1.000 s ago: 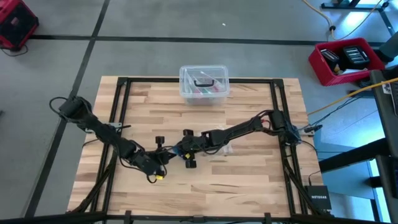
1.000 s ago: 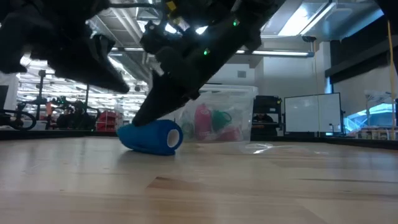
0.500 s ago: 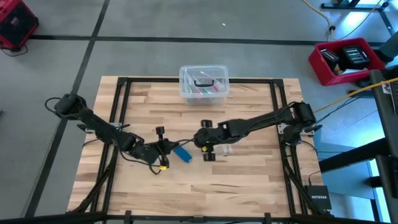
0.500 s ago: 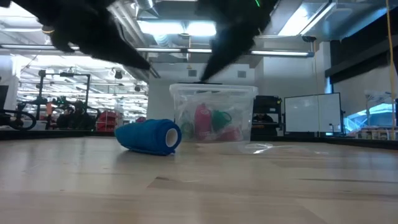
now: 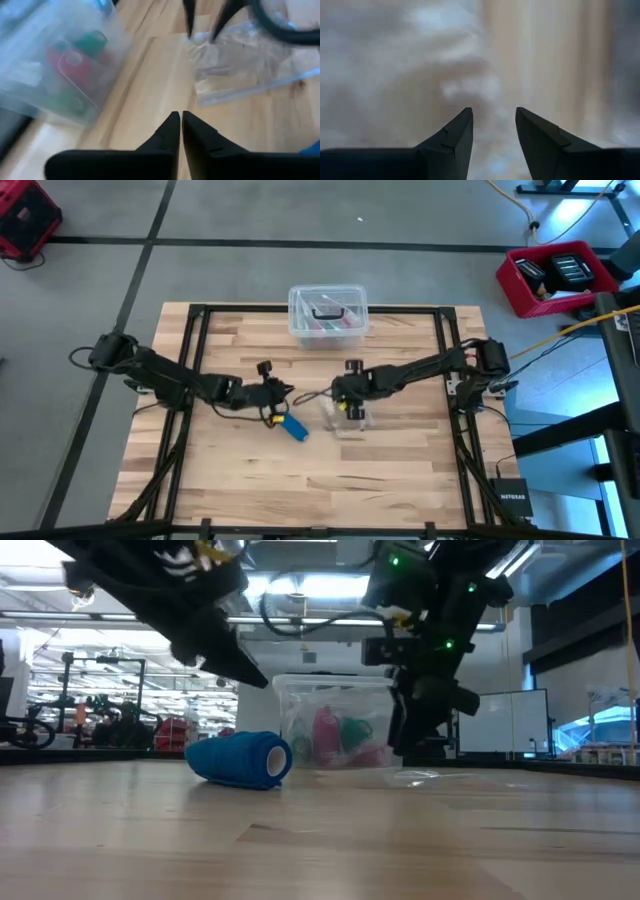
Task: Roll bandage
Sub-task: Open the transparent zip bag
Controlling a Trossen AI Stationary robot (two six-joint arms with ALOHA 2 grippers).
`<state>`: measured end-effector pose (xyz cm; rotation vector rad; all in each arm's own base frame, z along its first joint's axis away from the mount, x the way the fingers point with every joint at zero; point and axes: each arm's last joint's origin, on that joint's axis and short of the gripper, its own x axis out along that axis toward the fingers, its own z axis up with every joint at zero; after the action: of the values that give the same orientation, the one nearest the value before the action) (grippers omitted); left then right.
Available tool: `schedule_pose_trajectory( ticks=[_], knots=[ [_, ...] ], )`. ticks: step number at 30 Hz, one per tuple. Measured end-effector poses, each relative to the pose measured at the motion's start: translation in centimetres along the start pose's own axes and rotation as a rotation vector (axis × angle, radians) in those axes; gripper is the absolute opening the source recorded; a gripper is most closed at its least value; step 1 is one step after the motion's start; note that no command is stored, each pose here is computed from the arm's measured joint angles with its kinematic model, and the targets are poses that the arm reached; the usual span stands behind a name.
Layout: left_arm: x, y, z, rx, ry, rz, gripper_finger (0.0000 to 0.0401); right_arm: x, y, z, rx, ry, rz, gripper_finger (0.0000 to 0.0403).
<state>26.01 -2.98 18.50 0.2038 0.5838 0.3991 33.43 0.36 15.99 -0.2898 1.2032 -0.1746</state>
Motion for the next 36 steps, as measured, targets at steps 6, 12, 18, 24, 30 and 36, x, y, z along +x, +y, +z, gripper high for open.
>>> schedule_pose_trajectory(
  ticks=[6,12,18,24,30,36],
  knots=[
    [1.4,2.5,-0.1,-0.117,0.032,0.032,0.0086,-0.5,-3.4,-1.0,0.108,0.048,0.059,0.0152],
    [2.0,3.6,-0.2,-0.223,0.045,0.024,0.0146,-0.1,-3.0,-4.8,0.309,0.120,0.253,0.0169],
    [2.0,3.6,-0.2,-0.216,0.044,0.010,0.0164,-0.6,-1.5,-7.8,0.462,0.013,0.265,0.0227],
    [2.0,3.6,0.0,-0.223,0.030,0.010,0.0158,0.9,0.0,-9.0,0.535,-0.091,0.200,0.0263],
    [2.7,3.4,0.7,-0.246,-0.064,0.009,0.0155,2.2,1.0,-8.7,0.535,-0.150,0.136,0.0222],
    [4.2,2.5,0.3,-0.296,-0.086,-0.006,0.0155,3.2,2.2,-8.6,0.439,-0.147,0.063,0.0115]
  ],
)
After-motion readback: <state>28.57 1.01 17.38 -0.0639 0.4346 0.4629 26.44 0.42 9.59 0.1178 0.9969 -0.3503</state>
